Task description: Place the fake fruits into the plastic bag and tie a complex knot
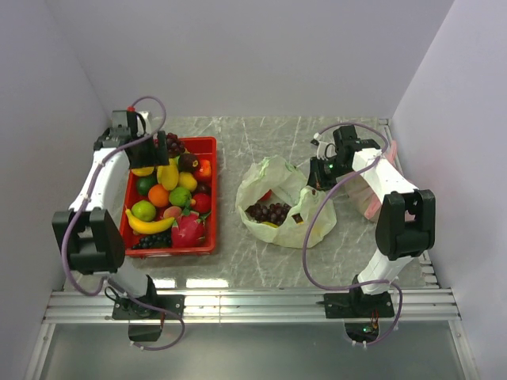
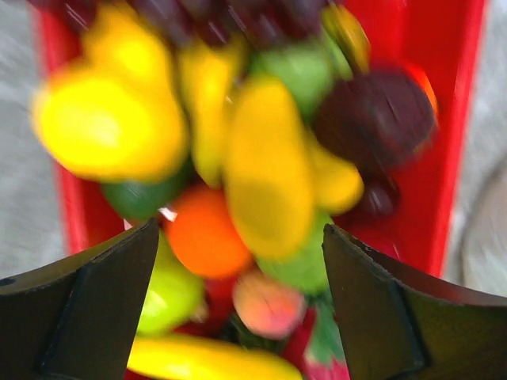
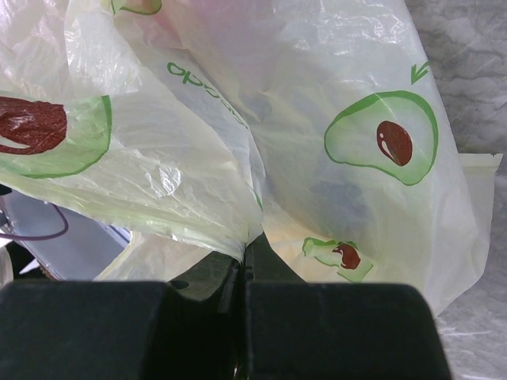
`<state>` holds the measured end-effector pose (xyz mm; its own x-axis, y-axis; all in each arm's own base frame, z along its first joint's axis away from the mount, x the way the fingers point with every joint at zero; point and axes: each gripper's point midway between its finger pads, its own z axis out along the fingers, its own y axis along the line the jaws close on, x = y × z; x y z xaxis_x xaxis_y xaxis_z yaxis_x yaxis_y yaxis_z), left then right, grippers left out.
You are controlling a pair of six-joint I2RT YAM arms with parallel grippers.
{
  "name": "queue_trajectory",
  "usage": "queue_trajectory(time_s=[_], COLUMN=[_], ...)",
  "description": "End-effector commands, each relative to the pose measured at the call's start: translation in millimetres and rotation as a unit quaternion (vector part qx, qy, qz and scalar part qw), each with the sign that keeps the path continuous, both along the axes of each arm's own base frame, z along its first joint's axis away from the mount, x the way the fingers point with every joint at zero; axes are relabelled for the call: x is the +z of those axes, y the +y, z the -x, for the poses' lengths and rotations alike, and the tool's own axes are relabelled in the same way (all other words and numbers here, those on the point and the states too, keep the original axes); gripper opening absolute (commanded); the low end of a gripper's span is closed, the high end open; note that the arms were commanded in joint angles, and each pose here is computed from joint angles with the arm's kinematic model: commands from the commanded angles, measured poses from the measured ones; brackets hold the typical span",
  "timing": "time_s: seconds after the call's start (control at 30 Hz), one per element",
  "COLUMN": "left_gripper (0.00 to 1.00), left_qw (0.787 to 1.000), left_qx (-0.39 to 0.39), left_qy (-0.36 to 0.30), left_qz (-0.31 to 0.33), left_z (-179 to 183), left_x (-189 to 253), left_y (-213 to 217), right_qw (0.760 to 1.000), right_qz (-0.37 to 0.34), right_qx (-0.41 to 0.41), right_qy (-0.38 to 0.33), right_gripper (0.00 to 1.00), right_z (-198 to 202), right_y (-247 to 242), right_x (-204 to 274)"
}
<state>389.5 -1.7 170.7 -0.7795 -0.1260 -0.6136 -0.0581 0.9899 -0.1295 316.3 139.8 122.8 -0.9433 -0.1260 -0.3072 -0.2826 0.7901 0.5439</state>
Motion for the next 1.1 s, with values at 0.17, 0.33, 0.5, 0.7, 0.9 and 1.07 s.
queue_trajectory(time_s=[0.17,0.33,0.5,0.7,0.9,1.07], left_gripper=[0.99,0.99,0.99,0.92,0.74,0.66], left_qw=[0.996,0.995,0.996,0.996,0.997,0.997], left_qx=[0.041,0.048,0.041,0.023,0.014,-0.011], left_qy=[-0.017,0.011,0.036,0.048,0.030,0.020], left_qz=[-0.078,-0.091,-0.070,-0.072,-0.070,-0.072], left_z=[-48.6,-59.2,-60.2,-58.0,-57.3,-38.9], left_x=[10.9,-11.1,-32.5,-48.0,-33.1,-9.8], left_y=[57.4,70.7,71.9,70.7,69.0,62.5], right_qw=[1.000,1.000,1.000,1.000,1.000,1.000], right_qz=[0.009,0.010,0.013,0.015,0.017,0.018], right_qx=[0.006,0.009,0.009,0.009,0.008,0.005], right_qy=[-0.019,-0.016,-0.016,-0.013,-0.012,-0.015], right_gripper=[0.00,0.00,0.00,0.00,0.00,0.00], right_z=[-7.4,-9.7,-11.8,-10.4,-7.9,-6.1], right_y=[-1.6,-0.4,-1.7,-2.3,-3.3,-3.8], right_x=[5.1,5.0,4.6,2.9,2.5,4.3])
